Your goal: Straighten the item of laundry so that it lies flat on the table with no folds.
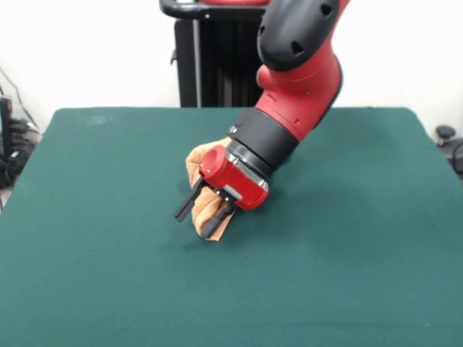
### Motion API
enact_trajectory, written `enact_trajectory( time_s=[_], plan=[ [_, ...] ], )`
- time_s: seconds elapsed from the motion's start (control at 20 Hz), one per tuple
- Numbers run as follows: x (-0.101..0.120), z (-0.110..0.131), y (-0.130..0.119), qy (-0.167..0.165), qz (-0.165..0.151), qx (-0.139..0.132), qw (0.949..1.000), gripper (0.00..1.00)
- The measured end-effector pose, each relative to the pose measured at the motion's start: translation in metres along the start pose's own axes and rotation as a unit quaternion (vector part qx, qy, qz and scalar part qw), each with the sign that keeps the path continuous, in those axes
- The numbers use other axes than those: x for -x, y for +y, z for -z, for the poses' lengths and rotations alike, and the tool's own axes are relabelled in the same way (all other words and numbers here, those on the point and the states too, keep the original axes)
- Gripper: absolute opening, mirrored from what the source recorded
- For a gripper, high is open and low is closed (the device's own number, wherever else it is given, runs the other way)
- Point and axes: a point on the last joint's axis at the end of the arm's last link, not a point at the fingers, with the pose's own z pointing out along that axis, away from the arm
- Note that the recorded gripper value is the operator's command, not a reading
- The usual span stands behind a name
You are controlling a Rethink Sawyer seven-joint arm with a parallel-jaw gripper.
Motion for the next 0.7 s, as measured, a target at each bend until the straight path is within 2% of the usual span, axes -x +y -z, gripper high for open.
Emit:
enact_trajectory(
  time_s=[0.7],
  plan=[
    [0.0046, 0.0056, 0.0053, 0.012, -0.006, 0.004, 0.9999, 1.00]
  ],
)
